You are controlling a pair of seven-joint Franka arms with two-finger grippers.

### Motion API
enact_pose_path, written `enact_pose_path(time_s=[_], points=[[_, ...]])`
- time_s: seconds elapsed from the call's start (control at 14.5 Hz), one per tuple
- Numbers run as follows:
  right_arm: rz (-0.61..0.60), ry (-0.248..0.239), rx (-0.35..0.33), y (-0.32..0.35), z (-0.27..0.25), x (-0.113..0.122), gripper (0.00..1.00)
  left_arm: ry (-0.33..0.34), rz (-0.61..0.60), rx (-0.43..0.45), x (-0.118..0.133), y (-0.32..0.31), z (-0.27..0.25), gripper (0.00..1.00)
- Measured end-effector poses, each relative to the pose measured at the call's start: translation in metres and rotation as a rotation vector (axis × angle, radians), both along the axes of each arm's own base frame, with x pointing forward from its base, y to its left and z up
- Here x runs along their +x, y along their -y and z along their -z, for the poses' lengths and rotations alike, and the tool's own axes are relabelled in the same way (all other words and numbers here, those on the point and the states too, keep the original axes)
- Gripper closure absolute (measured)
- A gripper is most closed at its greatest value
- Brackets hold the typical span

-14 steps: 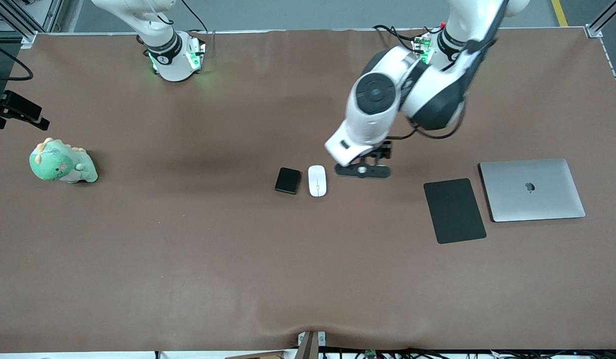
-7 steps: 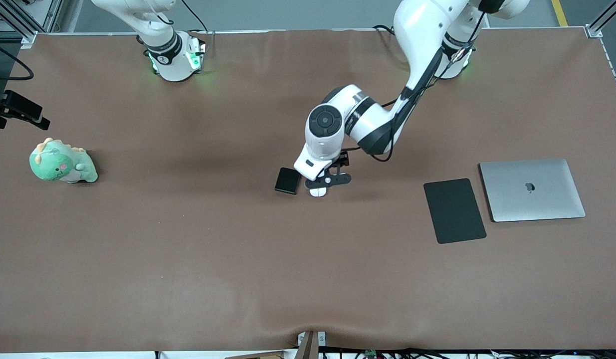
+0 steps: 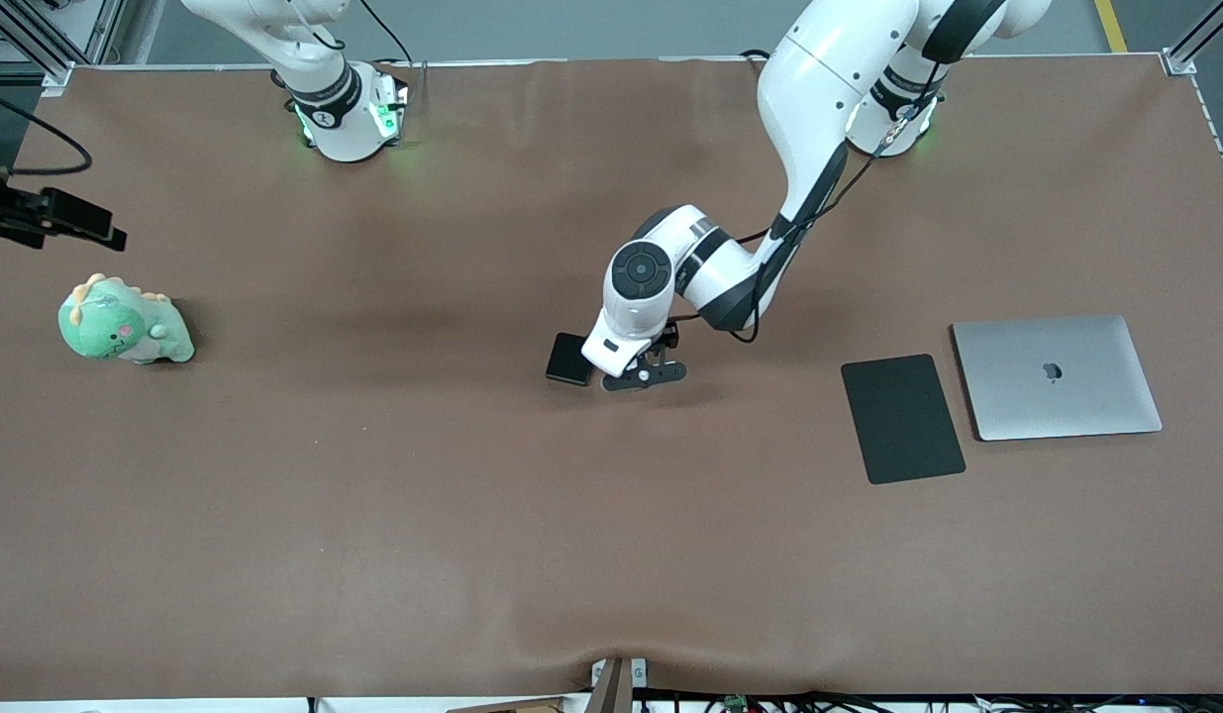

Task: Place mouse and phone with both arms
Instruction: 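Carry the mouse to the pad while the right gripper reaches out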

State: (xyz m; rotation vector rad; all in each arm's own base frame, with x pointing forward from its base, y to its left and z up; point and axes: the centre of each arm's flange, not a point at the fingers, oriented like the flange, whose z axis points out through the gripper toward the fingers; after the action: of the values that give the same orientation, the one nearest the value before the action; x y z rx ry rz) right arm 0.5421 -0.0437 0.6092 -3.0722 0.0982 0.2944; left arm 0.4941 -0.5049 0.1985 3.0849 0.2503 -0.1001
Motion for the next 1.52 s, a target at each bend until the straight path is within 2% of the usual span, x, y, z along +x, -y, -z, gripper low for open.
enact_pose_path(time_s=[0.41,0.48,0.55,0.69,0.97,1.11,1.24,1.38,1.52], points=[[0.009,-0.133,0.009,0.008,0.047,0.01,0.0,-0.004,0.0,0.0,-0.003,0.0,0.029,0.1],[0.008,-0.15,0.011,0.007,0.057,0.013,0.0,-0.005,0.0,0.001,-0.003,0.0,0.031,0.12],[0.006,-0.164,0.014,0.006,0.066,0.015,0.0,-0.006,0.0,0.002,-0.003,-0.001,0.032,0.2],[-0.009,-0.178,0.018,-0.003,0.079,0.022,0.0,0.0,0.001,-0.002,-0.001,0.001,0.029,0.39],[-0.042,-0.163,-0.003,-0.06,0.089,0.031,0.0,-0.011,-0.007,0.021,0.005,-0.006,0.018,0.4],[-0.054,-0.147,-0.019,-0.1,0.097,0.036,0.0,-0.016,-0.037,0.051,0.023,-0.026,-0.015,0.4],[-0.039,-0.137,-0.023,-0.138,0.11,0.041,0.0,-0.006,-0.07,0.064,0.059,-0.071,-0.063,0.4],[-0.024,-0.126,-0.026,-0.169,0.126,0.046,0.0,0.01,-0.08,0.059,0.101,-0.145,-0.106,0.4],[-0.005,-0.114,-0.027,-0.194,0.14,0.05,0.0,0.012,-0.074,0.058,0.135,-0.231,-0.123,0.4]])
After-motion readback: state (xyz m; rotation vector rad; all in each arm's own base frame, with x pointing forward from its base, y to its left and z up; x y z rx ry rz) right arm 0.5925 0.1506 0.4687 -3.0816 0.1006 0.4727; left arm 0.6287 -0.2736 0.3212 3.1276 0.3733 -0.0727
